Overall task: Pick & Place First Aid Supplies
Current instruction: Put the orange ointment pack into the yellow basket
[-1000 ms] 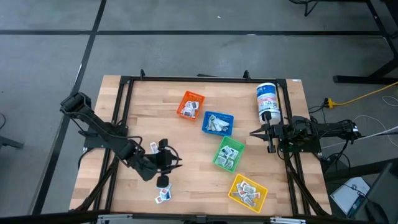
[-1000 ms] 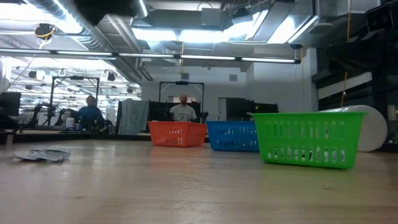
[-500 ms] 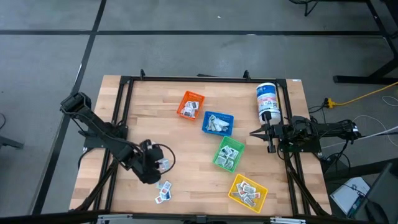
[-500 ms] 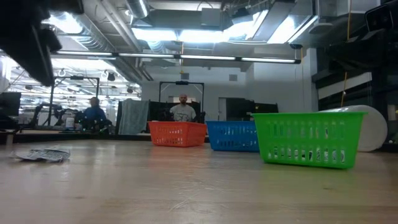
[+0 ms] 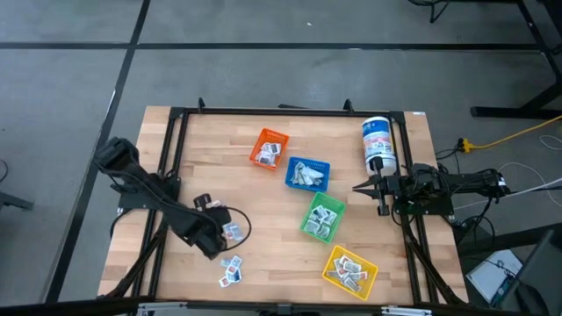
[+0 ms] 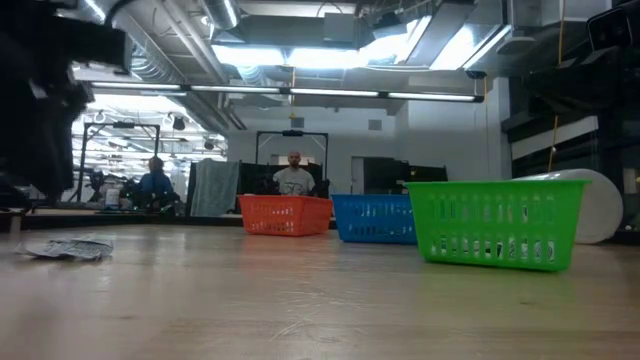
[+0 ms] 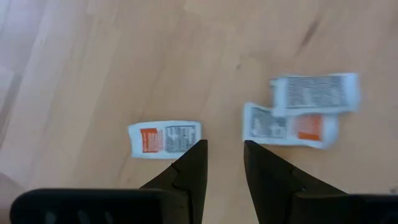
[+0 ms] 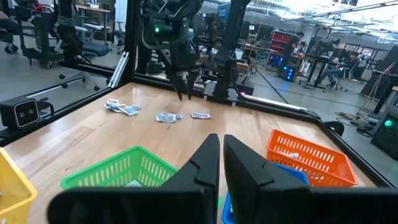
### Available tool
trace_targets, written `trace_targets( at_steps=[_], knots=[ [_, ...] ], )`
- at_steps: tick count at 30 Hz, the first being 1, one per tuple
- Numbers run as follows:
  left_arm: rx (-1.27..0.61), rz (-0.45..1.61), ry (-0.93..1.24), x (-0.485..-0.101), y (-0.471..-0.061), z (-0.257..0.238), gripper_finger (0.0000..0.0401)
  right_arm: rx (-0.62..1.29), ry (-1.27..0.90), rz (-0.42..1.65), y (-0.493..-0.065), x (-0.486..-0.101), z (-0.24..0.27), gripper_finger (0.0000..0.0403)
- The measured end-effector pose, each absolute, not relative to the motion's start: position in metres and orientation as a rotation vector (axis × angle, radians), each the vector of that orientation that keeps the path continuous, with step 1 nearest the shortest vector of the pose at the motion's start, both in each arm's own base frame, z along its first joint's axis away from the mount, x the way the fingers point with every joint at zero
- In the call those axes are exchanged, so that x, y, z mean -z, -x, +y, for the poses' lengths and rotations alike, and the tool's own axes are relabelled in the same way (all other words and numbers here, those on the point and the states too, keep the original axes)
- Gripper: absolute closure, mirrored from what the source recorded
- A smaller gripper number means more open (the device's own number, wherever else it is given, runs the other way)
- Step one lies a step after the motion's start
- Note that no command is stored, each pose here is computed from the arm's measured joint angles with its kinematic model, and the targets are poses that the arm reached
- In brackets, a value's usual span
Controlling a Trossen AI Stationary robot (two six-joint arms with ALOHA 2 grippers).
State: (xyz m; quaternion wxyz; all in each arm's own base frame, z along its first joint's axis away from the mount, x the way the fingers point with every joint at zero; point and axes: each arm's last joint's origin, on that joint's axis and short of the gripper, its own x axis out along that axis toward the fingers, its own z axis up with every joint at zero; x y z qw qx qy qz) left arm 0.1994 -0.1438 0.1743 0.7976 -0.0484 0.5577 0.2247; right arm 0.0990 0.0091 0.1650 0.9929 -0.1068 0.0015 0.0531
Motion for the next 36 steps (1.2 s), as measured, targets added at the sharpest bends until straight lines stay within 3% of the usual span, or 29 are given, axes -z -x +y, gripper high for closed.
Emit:
trace_targets(
  at_steps=[7,13,17,23,29,36],
  knots=[
    [-0.51,1.295,0.142,-0.157,-0.21,-0.141,0.0304,-0.106,0.214,0.003,-0.099,-0.165,0.009,0.0377],
    [-0.209,1.199,0.274,-0.167,-0.224,-0.163,0.0304,-0.106,0.214,0.003,-0.099,-0.165,0.009,0.0377],
    [-0.064,1.025,0.352,-0.178,-0.235,-0.184,0.0304,-0.106,0.214,0.003,-0.099,-0.165,0.009,0.0377],
    [0.112,0.978,0.336,-0.163,-0.241,-0.213,0.0304,-0.107,0.214,0.003,-0.099,-0.165,0.009,0.0377],
    [0.14,1.056,0.263,-0.138,-0.245,-0.228,0.0304,-0.107,0.214,0.003,-0.099,-0.165,0.009,0.0377],
    [0.219,1.036,0.169,-0.138,-0.258,-0.245,0.0303,-0.106,0.214,0.003,-0.099,-0.165,0.009,0.0377]
  ],
)
